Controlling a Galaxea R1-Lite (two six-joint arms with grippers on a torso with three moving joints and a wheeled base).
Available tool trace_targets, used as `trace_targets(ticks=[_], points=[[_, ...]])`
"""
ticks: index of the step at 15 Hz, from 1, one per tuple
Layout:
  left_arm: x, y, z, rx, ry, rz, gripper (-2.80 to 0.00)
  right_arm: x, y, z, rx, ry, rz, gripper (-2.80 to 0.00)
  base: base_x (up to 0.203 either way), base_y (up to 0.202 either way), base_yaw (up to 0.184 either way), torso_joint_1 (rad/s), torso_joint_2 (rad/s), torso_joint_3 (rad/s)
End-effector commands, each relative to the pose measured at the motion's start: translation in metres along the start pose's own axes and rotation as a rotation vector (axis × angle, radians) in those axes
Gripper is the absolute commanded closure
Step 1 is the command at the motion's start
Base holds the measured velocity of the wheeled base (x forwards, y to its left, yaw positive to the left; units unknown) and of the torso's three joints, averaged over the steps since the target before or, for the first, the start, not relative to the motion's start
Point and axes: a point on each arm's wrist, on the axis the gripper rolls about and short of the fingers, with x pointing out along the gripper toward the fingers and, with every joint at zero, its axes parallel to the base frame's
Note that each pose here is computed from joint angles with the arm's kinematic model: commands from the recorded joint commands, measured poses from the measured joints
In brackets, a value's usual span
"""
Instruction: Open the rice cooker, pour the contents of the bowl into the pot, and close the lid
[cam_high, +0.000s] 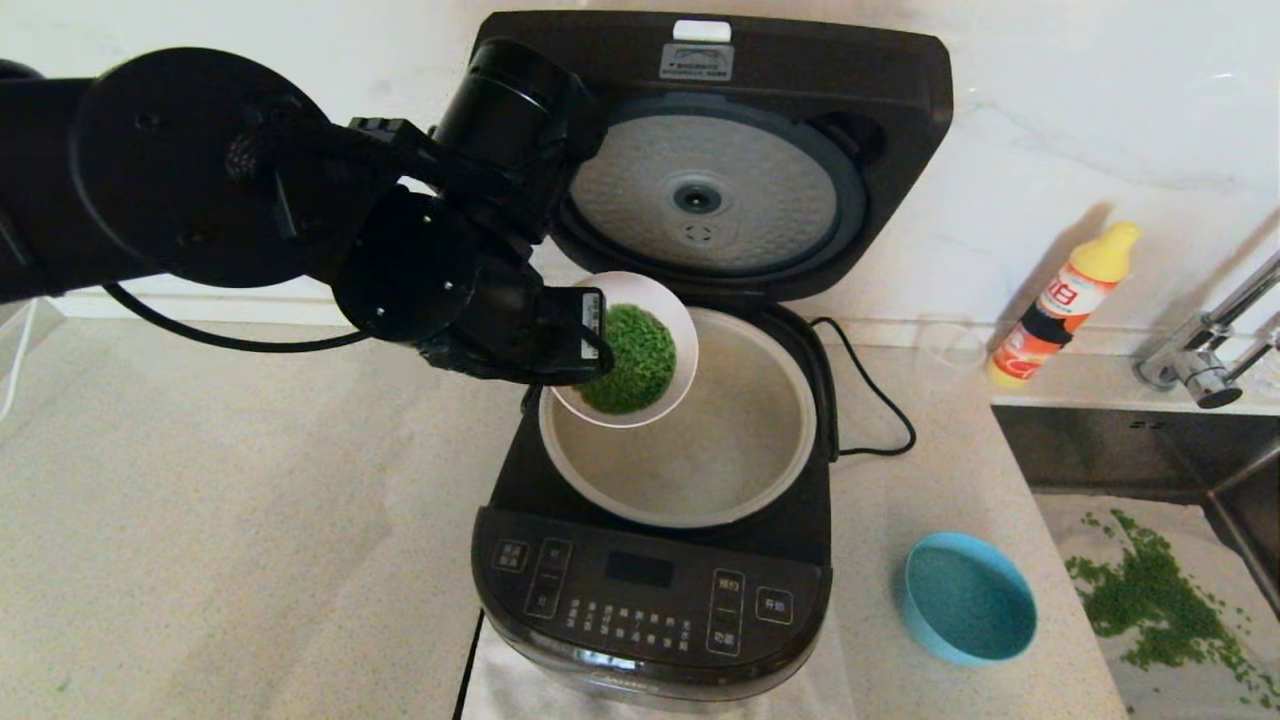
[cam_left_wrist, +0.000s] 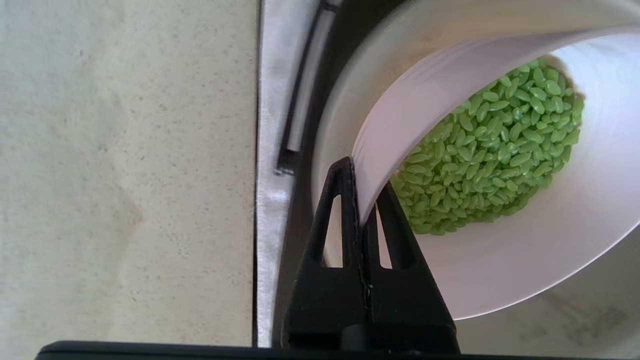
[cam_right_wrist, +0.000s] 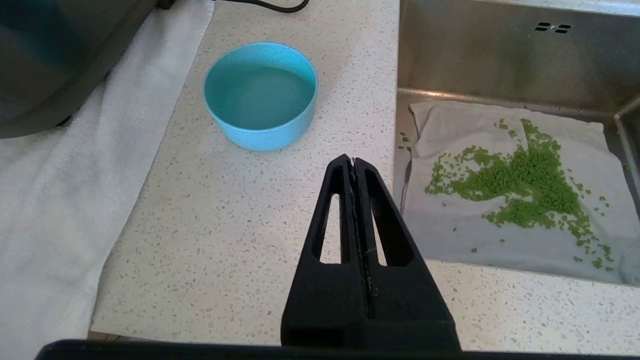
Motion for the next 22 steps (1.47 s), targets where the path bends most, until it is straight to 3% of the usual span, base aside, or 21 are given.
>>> trace_targets(ticks=[1, 3, 6, 8, 13, 18, 22], points=[[-0.006, -0.004, -0.002, 0.039, -0.014, 0.018, 0.0, 0.0, 0.0, 0.0, 0.001, 0.001, 0.0, 0.0, 0.0, 0.0, 0.0, 0.0, 0.0, 0.0], [-0.006, -0.006, -0.006, 0.083, -0.035, 0.087, 0.0, 0.0, 0.0, 0.0, 0.0, 0.001, 0.0, 0.0, 0.0, 0.0, 0.0, 0.0, 0.0, 0.0], [-0.008, -0.01, -0.01, 0.134, -0.036, 0.102, 0.0, 0.0, 0.0, 0.0, 0.0, 0.001, 0.0, 0.0, 0.0, 0.0, 0.0, 0.0, 0.0, 0.0], [-0.002, -0.011, -0.012, 0.168, -0.055, 0.181, 0.0, 0.0, 0.0, 0.0, 0.0, 0.0, 0.0, 0.0, 0.0, 0.0, 0.0, 0.0, 0.0, 0.0], [0.003, -0.019, -0.014, 0.257, -0.077, 0.238, 0.0, 0.0, 0.0, 0.0, 0.0, 0.001, 0.0, 0.0, 0.0, 0.0, 0.0, 0.0, 0.0, 0.0], [0.001, -0.022, -0.013, 0.296, -0.11, 0.295, 0.0, 0.0, 0.0, 0.0, 0.0, 0.001, 0.0, 0.0, 0.0, 0.0, 0.0, 0.0, 0.0, 0.0], [0.001, -0.036, -0.021, 0.33, -0.132, 0.34, 0.0, 0.0, 0.0, 0.0, 0.001, 0.0, 0.0, 0.0, 0.0, 0.0, 0.0, 0.0, 0.0, 0.0]])
